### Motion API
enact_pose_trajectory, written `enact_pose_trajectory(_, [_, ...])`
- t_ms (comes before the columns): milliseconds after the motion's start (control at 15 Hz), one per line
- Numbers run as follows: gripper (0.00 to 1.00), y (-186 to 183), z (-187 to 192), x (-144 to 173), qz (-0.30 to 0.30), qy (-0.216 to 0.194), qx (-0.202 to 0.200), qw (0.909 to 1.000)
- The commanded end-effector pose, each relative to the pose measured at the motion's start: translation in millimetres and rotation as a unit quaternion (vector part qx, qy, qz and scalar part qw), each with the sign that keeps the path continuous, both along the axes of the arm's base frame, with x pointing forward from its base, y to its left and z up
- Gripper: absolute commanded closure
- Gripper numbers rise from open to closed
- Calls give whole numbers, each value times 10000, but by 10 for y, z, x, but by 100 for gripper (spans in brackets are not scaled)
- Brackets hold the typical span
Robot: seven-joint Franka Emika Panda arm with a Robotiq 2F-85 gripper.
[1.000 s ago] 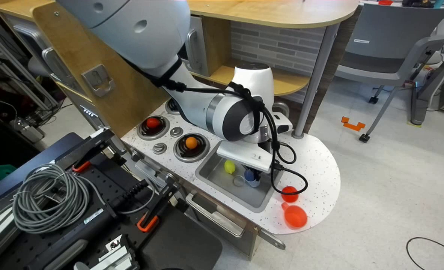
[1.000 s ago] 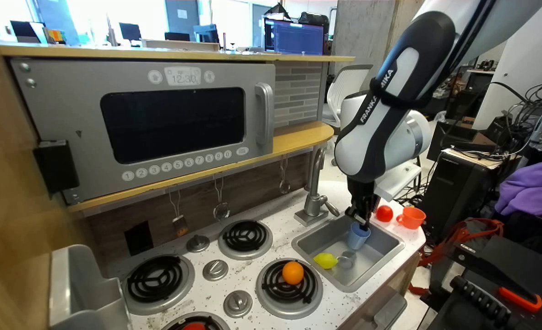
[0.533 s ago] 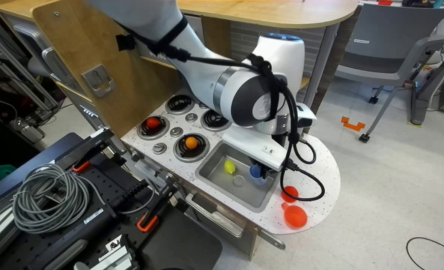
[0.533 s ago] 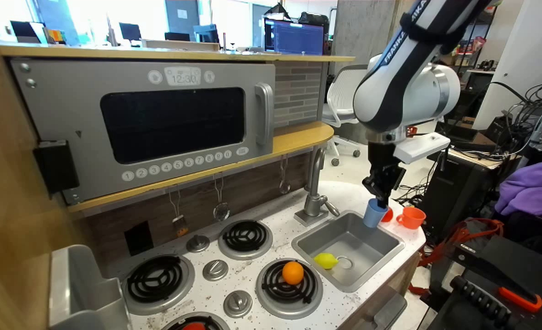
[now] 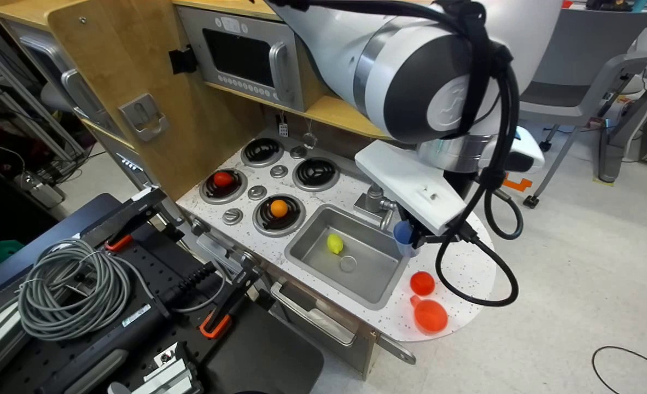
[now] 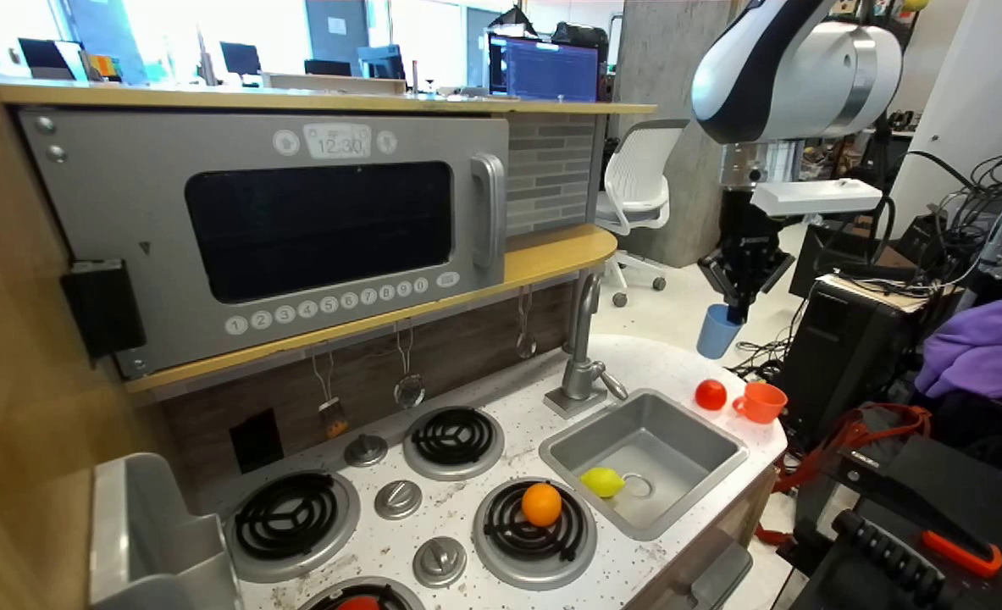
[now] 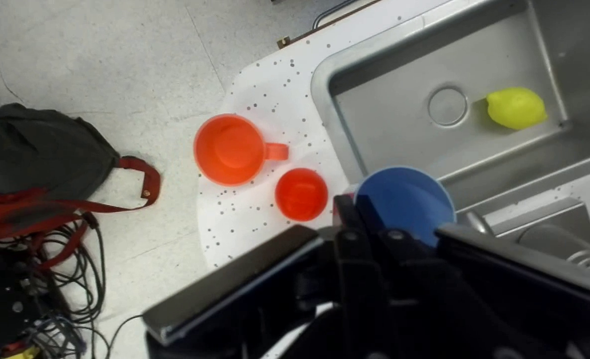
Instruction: Pick up the light blue cup from the sink and put it in the orange cup on the countertop.
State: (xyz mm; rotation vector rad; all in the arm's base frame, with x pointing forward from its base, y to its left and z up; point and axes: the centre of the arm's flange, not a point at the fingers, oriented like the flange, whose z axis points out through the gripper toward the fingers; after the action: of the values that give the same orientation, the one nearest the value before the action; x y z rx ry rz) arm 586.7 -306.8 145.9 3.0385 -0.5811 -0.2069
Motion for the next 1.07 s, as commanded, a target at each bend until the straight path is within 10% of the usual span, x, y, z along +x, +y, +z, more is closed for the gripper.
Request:
enact_pose_trajectory(0, [99, -320, 86, 18, -758, 47, -22, 9971])
enact_pose_trajectory(1000, [99, -849, -377, -132, -2095, 551, -498, 9750])
